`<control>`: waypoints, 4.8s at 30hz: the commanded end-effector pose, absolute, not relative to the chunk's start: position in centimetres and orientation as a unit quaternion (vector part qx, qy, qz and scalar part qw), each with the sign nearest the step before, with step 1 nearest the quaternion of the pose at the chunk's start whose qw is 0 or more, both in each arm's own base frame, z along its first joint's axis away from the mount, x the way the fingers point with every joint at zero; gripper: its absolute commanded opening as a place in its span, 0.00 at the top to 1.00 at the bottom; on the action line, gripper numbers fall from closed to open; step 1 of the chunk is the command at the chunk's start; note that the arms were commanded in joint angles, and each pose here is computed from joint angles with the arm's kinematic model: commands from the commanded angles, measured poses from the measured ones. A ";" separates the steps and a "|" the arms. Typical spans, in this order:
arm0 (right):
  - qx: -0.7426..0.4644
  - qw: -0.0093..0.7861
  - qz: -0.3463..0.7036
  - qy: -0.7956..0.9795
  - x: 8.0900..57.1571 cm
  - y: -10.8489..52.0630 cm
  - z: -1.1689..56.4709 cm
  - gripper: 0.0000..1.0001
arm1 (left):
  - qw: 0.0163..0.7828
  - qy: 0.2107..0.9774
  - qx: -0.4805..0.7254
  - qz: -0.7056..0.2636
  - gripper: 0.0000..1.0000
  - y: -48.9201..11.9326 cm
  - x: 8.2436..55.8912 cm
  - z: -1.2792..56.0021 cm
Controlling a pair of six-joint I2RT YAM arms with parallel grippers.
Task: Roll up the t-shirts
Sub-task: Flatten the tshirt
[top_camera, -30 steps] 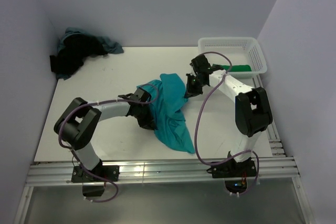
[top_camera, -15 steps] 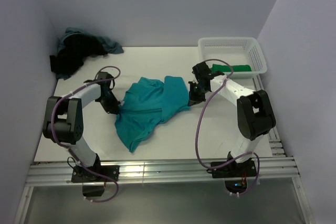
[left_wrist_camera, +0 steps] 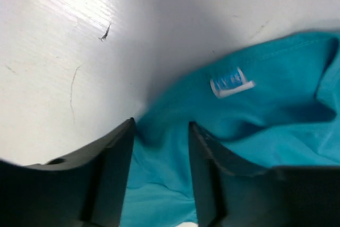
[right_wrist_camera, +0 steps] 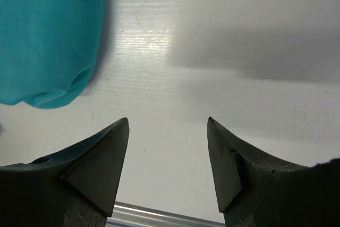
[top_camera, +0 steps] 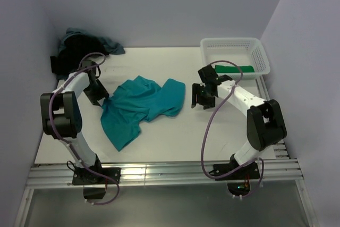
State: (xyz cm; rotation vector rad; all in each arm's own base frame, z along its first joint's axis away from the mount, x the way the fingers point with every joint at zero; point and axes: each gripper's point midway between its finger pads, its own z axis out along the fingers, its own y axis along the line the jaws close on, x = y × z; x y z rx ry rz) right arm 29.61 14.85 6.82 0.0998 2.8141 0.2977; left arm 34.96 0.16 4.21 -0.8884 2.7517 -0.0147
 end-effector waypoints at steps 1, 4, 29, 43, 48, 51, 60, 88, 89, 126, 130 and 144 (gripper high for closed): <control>0.035 0.187 0.109 0.976 29.7 14.5 9.1 0.32 | 0.136 0.945 -0.297 -0.013 0.47 0.0 34.6 7.2; 0.026 0.190 0.138 0.972 29.8 15.8 9.9 0.32 | 0.106 0.947 -0.301 -0.022 0.41 -0.9 30.6 7.1; 0.004 0.182 0.173 0.968 30.3 19.3 9.3 0.37 | 0.034 0.949 -0.294 -0.111 0.40 -9.4 14.5 3.5; -0.026 0.217 0.231 0.948 32.2 22.4 11.7 0.36 | 0.015 0.951 -0.303 -0.058 0.66 -9.9 16.8 0.4; -0.059 0.212 0.209 0.953 34.7 25.9 12.3 0.35 | 0.036 0.959 -0.277 -0.047 1.00 -10.7 18.5 1.4; -0.068 0.214 0.180 0.958 36.6 27.7 12.0 0.32 | 0.052 0.961 -0.266 -0.050 1.00 -10.7 19.4 3.7; -0.061 0.196 0.108 0.973 41.3 30.3 7.3 0.32 | 0.082 0.967 -0.236 -0.057 1.00 -10.6 20.4 10.4; -0.056 0.339 0.222 0.913 26.9 19.1 14.1 0.71 | 0.256 0.893 -0.345 -0.136 1.00 -2.8 37.7 24.4; -0.050 0.309 0.202 0.928 25.5 18.0 11.9 0.64 | 0.262 0.890 -0.345 -0.139 1.00 -2.7 38.3 24.8; -0.136 0.163 0.316 0.925 37.2 39.9 9.4 0.69 | 0.414 0.824 -0.272 -0.275 1.00 -5.4 37.6 39.0; -0.145 0.222 0.311 0.913 39.2 39.3 13.9 1.00 | 0.408 0.822 -0.305 -0.255 1.00 -3.8 36.8 39.3; -0.324 0.344 0.486 0.735 22.0 34.0 36.4 1.00 | 0.433 0.774 -0.429 -0.171 1.00 1.5 27.8 35.1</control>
